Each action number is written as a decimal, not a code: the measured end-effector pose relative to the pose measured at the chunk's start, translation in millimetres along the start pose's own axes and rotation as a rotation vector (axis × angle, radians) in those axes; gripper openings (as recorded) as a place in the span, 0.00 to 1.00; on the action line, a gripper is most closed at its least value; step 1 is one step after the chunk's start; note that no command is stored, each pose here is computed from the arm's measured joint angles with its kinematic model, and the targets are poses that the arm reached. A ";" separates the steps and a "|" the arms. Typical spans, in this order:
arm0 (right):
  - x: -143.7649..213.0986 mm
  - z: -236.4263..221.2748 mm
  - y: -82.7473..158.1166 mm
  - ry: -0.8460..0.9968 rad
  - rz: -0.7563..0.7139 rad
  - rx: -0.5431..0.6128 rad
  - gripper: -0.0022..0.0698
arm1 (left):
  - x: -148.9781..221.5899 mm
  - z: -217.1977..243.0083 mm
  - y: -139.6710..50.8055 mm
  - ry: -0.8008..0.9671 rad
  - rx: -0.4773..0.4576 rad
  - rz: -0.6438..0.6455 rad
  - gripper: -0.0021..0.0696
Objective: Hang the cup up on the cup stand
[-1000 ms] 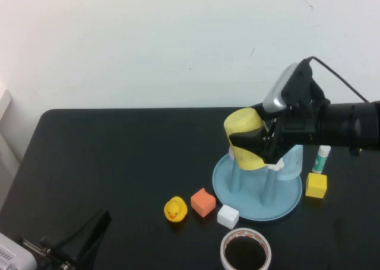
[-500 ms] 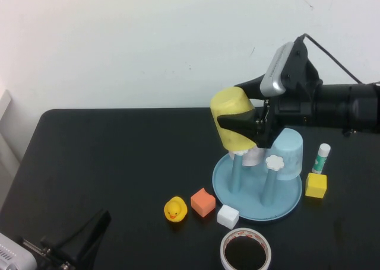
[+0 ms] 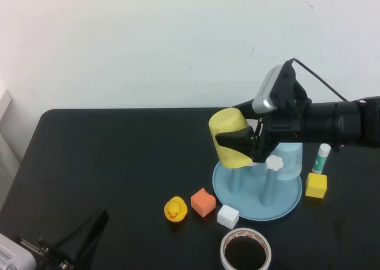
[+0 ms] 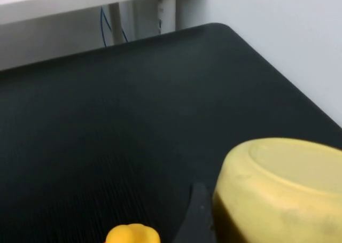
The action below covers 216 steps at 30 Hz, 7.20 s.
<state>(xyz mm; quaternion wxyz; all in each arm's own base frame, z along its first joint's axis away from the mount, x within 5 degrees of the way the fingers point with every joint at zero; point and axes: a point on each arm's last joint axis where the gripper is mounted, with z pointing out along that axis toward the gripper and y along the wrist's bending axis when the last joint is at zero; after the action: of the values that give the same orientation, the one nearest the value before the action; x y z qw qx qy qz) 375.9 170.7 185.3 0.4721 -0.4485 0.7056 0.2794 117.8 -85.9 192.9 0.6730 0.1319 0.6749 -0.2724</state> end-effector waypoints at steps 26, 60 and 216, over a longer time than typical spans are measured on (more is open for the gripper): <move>-13.2 -22.2 -11.5 0.005 0.193 0.050 0.71 | -0.2 0.0 1.5 -0.002 -0.016 0.009 0.03; -71.6 -264.5 204.5 -0.353 -0.240 0.319 0.03 | -1.1 -2.1 19.3 -0.016 -0.214 -0.029 0.03; 126.3 -271.6 214.2 0.067 0.210 1.060 0.03 | 4.0 -100.3 35.4 -0.305 -0.600 -1.666 0.03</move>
<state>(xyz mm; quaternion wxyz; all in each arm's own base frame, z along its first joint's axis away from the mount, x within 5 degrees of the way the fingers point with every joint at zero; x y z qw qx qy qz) 51.7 -3.4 171.4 0.5804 -0.0849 0.8056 -0.0836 52.9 -3.1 176.8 0.3458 -0.6194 0.4979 -0.4988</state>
